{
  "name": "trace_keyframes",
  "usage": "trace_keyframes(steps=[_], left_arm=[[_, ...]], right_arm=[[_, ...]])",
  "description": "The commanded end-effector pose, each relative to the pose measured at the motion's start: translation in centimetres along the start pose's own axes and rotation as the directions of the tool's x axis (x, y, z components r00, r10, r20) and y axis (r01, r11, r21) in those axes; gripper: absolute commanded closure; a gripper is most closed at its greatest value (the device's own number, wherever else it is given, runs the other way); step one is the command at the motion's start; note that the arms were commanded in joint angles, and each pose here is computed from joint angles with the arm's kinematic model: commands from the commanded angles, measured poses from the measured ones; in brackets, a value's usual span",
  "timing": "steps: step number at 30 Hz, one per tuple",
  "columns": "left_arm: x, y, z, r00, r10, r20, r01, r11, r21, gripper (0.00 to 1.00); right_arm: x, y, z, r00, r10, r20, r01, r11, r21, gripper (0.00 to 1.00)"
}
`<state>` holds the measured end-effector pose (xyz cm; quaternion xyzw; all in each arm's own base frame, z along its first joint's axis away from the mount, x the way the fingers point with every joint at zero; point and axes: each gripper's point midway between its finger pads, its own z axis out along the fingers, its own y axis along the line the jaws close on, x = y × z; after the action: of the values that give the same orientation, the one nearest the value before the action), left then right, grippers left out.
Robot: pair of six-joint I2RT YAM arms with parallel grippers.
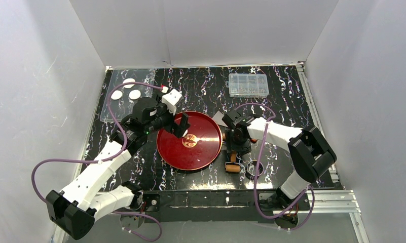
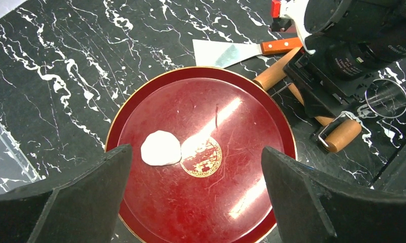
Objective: Roll out the dumpling wrappers from the dough
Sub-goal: Pick up the rolling pin from the center of the board.
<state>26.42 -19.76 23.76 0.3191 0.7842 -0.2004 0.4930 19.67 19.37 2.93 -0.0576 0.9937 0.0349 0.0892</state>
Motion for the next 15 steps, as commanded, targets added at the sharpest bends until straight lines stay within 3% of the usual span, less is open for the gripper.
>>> trace_keyframes(steps=[1, 6, 8, 12, 15], left_arm=[[-0.3, -0.5, -0.4, 1.0, -0.003, 0.02, 0.002, 1.0, 0.019, 0.0], [-0.2, -0.9, -0.6, 0.999, 0.036, 0.019, -0.037, 0.998, 0.048, 0.0], [0.0, -1.6, -0.8, 0.996, 0.089, 0.025, -0.091, 0.991, 0.096, 0.0], [-0.2, -3.8, -1.4, 0.97, 0.222, 0.095, -0.238, 0.945, 0.226, 0.01], [0.0, -6.2, -2.0, 0.906, 0.37, 0.204, -0.42, 0.836, 0.352, 0.01]], right_arm=[[-0.9, 0.8, 0.1, 1.0, 0.003, 0.02, -0.002, 1.0, -0.014, 0.43], [-0.4, 0.9, 0.4, 1.0, -0.014, -0.004, 0.014, 0.999, -0.029, 0.86], [-0.6, 1.2, -0.2, 1.0, -0.028, -0.007, 0.028, 0.998, -0.047, 0.99], [-1.5, 2.2, -3.3, 0.998, -0.061, -0.01, 0.06, 0.992, -0.112, 0.99], [-2.5, 3.2, -7.1, 0.998, -0.07, 0.004, 0.069, 0.975, -0.212, 0.99]])
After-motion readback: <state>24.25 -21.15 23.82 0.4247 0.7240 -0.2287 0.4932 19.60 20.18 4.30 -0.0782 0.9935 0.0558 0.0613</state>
